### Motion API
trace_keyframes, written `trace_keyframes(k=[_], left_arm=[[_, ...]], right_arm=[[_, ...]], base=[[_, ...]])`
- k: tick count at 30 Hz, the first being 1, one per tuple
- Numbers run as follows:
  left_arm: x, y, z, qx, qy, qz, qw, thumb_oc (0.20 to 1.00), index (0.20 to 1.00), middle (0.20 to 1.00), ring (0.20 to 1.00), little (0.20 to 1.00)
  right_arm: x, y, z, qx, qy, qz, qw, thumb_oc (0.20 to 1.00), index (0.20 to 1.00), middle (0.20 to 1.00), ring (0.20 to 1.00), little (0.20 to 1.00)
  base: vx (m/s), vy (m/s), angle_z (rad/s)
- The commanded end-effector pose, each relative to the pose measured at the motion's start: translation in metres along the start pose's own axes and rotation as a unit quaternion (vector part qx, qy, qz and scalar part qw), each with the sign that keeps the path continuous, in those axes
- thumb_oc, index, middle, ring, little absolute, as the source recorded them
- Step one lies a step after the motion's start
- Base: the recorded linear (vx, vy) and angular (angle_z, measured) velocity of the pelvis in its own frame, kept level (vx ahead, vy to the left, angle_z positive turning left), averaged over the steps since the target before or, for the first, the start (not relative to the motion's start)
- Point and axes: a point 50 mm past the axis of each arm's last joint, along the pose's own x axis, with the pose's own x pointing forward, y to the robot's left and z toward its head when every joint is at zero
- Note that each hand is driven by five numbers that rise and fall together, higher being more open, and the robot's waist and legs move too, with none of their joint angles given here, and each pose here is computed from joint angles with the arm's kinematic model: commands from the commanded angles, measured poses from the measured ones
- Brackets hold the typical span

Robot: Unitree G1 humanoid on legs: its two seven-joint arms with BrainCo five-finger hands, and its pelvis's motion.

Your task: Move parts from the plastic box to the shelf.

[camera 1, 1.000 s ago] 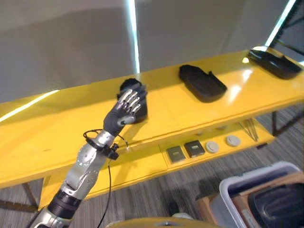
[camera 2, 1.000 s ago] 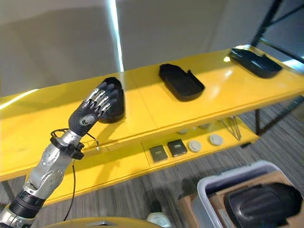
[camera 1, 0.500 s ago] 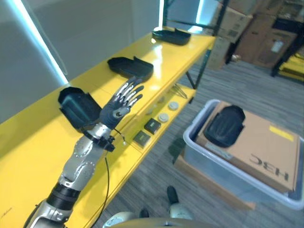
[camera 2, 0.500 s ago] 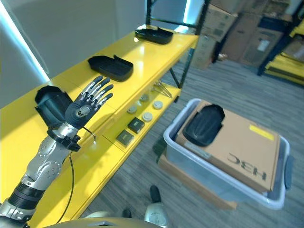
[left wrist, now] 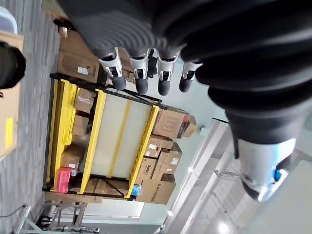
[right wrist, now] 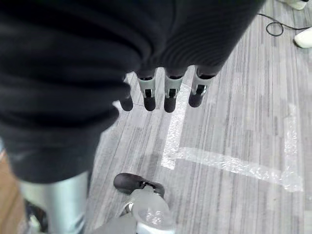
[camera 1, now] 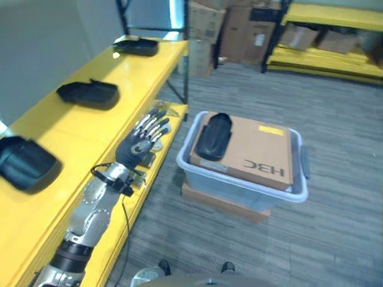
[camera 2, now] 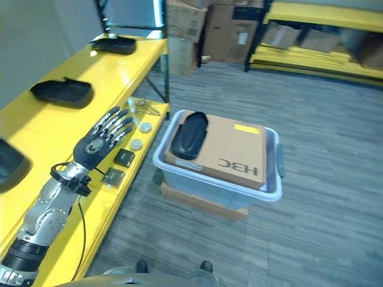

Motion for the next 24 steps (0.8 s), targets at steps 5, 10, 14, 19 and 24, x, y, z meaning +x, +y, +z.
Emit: trace_keyframes(k=[5, 10, 14, 19, 24], left_arm=[[0.008, -0.01, 0.019, -0.024, -0.075, 0.013, 0.997, 1.0, 1.0, 1.0, 1.0, 1.0], [0.009, -0.011, 0.007, -0.038, -0.069, 0.039, 0.996, 1.0, 1.0, 1.0, 1.0, 1.0], [-0.001, 0.003, 0.004, -0.028, -0.066, 0.077, 0.994, 1.0, 1.0, 1.0, 1.0, 1.0], [-0.029, 0.024, 0.004, -0.015, -0.058, 0.142, 0.988, 1.0, 1.0, 1.0, 1.0, 1.0], [-0.034, 0.028, 0.003, -0.009, -0.045, 0.166, 0.985, 1.0, 1.0, 1.0, 1.0, 1.0]], right_arm=[[-0.001, 0.008, -0.007, 0.0, 0.011, 0.004, 1.0, 1.0, 1.0, 1.0, 1.0, 1.0], [-0.001, 0.001, 0.016, 0.031, -0.077, -0.031, 0.996, 1.0, 1.0, 1.0, 1.0, 1.0], [-0.016, -0.026, 0.098, 0.128, -0.262, -0.049, 0.955, 1.0, 1.0, 1.0, 1.0, 1.0], [-0.127, -0.032, 0.227, 0.178, -0.534, -0.03, 0.826, 1.0, 1.0, 1.0, 1.0, 1.0], [-0.182, -0.035, 0.252, 0.16, -0.63, -0.024, 0.76, 1.0, 1.0, 1.0, 1.0, 1.0]], base=[[0.06, -0.311, -0.19], [0.07, -0.285, -0.08], [0.04, -0.306, -0.15], [0.11, -0.131, -0.46], [0.26, 0.108, -0.28]])
